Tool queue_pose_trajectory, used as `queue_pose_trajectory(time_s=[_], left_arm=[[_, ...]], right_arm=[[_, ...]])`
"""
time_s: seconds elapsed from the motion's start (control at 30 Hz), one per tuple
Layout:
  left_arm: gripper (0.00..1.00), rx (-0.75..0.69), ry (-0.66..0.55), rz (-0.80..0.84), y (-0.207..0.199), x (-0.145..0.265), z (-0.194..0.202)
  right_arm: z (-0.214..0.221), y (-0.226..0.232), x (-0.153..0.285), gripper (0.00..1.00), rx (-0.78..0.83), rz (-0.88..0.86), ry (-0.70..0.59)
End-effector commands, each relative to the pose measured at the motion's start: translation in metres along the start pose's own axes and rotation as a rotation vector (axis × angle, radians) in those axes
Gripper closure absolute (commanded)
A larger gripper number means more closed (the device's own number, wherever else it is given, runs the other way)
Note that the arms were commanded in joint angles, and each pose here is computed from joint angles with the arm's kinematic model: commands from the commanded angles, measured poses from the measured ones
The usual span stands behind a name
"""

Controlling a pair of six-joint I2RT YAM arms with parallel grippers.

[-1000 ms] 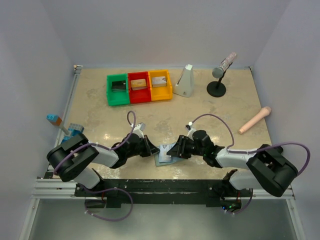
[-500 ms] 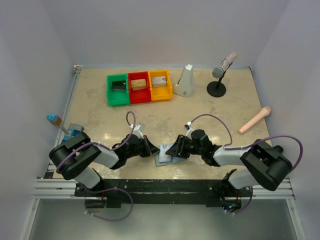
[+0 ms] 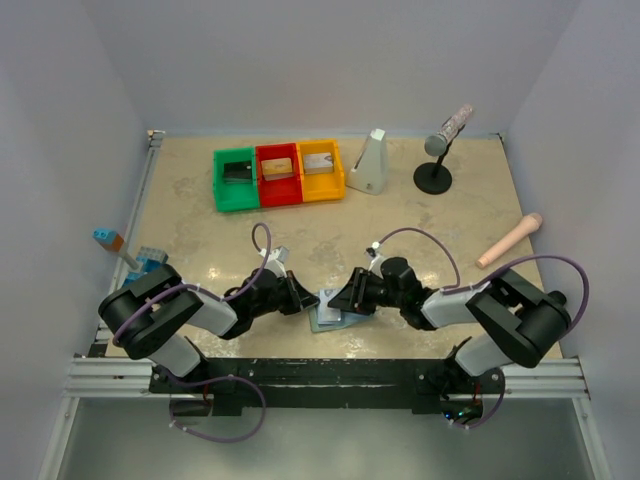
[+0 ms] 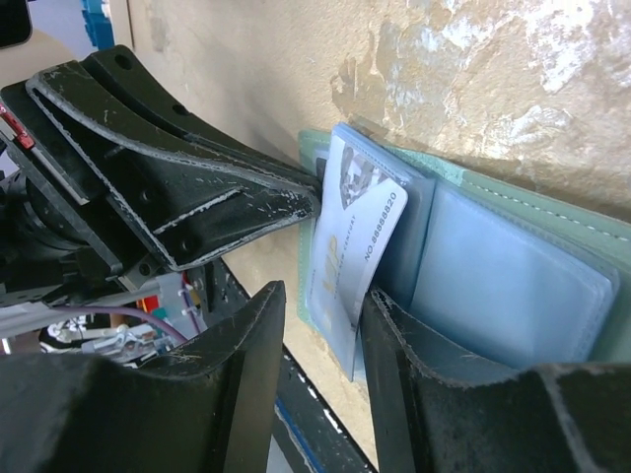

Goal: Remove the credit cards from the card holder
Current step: Remove the credit card from the card holder.

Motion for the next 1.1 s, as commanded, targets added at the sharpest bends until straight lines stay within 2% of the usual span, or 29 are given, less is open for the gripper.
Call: queue_pose_trajectory(time_s=[0.0,0.53,1.07], left_arm=[[1.00,-0.018,0.250,-0.200,0.039,0.015,0.050],[1.00,-0.035,0.247,-0.181,0.036,0.014,0.050],[1.00,-0.015,0.243,-0.219,0.043,0.017,0.055]], right_arm=[[-0.005,0.040,-0.008,0.59,0.061,-0.168,0.029],[-0.004,0.047,-0.024,0.58,0.047,-0.171,0.095],[0.000,0.046,-0.003,0.59,0.102,-0.123,0.066]])
Point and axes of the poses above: each gripper's point midway between its finger pads, its own x axis back along the fingers, its own y axis along the line the jaws close on, z = x × y, the point moved 8 cm from there along x, back along the fingers, and after that the axes turned 11 degrees about -x, right-handed, at the moved point
